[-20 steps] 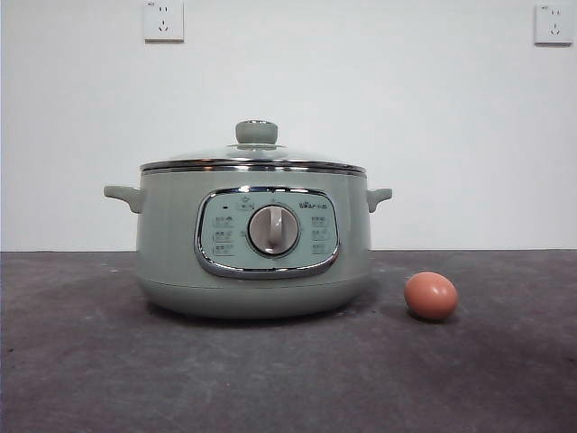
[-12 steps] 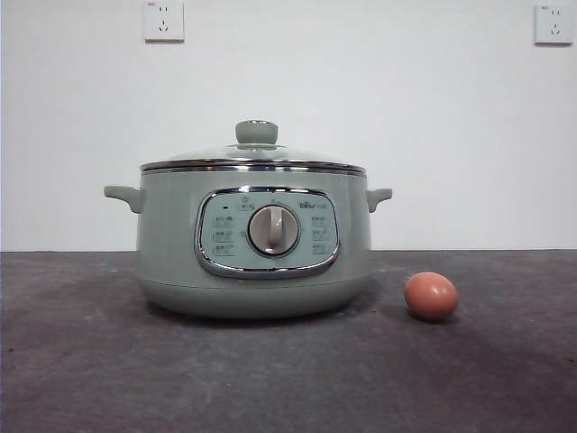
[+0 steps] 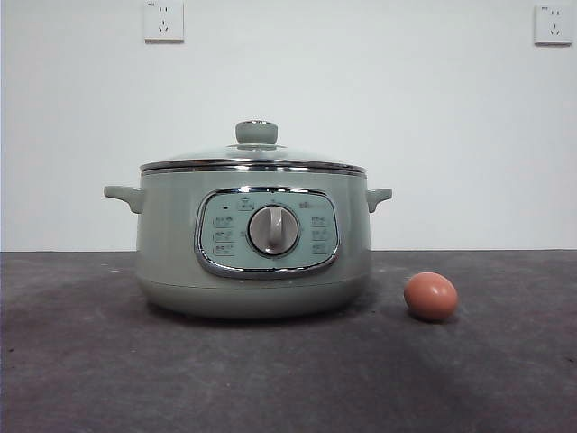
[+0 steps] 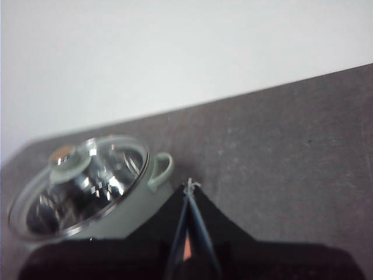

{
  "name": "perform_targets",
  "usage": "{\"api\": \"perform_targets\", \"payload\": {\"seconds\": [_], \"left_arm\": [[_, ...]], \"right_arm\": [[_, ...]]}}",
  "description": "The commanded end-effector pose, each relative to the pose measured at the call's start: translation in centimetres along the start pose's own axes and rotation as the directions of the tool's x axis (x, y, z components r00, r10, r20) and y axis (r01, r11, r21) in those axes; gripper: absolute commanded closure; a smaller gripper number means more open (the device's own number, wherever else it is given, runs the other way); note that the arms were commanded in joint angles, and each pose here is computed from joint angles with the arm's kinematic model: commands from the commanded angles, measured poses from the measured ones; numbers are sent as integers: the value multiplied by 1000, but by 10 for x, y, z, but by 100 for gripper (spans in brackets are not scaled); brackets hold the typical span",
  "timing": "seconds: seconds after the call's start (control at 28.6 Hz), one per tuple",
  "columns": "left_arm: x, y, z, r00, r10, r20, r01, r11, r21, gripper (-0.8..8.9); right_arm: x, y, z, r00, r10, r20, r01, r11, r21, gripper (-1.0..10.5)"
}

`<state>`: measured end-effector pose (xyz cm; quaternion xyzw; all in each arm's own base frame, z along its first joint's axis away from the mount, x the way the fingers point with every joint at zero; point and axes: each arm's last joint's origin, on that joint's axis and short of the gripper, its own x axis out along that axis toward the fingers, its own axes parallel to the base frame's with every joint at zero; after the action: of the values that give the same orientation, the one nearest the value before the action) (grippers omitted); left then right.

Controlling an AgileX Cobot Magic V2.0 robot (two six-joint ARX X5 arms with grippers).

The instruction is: Pick up the egg,open the lid,put the egg in the pot,close the lid

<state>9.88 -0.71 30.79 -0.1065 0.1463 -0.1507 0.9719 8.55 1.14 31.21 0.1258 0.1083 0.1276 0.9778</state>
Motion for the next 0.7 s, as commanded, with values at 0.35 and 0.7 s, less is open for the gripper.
{"api": "perform_targets", "payload": {"seconds": [0.35,0.7], "left_arm": [[-21,-23,60,977,-110,-184,133,984,119,820],[-17,-28,66,958,-177,-224,210,968,135,806]], "right_arm": [[0,22,65,911,131,-391,-211,963,-168,958],[2,25,73,895,163,-415,-246,957,-154,816]]}}
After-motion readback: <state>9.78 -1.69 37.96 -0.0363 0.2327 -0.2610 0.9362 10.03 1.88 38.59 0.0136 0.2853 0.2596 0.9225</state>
